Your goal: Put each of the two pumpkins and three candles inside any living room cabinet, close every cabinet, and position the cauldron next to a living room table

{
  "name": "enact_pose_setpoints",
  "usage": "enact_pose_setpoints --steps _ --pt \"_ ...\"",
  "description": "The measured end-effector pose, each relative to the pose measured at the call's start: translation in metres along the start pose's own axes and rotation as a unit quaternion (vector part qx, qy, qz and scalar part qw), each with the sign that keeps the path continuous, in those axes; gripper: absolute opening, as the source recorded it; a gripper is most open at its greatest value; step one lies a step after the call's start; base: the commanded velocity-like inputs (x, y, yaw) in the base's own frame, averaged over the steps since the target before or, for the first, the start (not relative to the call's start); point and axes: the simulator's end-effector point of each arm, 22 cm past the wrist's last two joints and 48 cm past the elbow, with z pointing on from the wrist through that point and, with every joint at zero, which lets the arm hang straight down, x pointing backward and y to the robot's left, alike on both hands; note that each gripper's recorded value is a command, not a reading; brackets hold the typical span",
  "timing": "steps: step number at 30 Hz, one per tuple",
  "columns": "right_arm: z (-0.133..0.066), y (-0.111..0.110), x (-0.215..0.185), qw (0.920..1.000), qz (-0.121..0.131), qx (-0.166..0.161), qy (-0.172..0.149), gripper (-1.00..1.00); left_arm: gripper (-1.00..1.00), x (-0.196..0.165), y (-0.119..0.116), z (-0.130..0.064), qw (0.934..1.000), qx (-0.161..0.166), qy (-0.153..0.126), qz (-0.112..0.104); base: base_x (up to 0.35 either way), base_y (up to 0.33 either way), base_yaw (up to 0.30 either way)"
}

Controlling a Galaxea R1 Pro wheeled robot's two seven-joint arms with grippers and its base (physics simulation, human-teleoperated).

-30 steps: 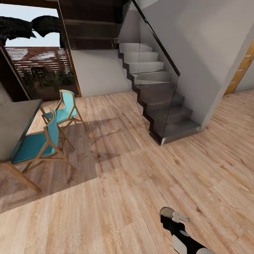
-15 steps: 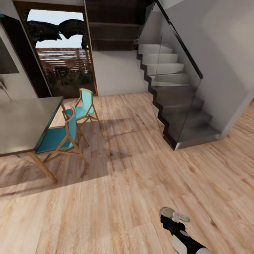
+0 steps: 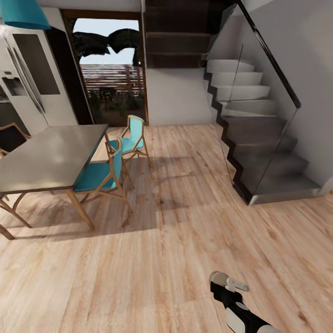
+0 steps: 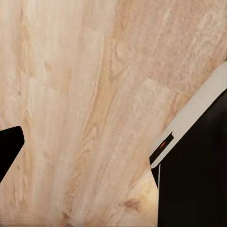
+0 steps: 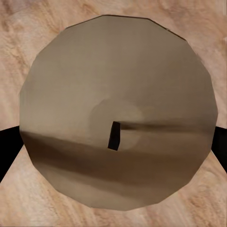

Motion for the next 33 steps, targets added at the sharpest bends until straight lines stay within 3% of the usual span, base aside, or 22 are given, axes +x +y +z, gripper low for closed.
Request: enact_pose_setpoints --steps 33 --pt "-0.0025 0.002 -0.0082 1.0 0.003 -0.003 -0.007 -1.0 1.0 -0.005 -0.0018 -0.002 1.0 0.003 -0.006 -0.003 0.0 0.0 0.288"
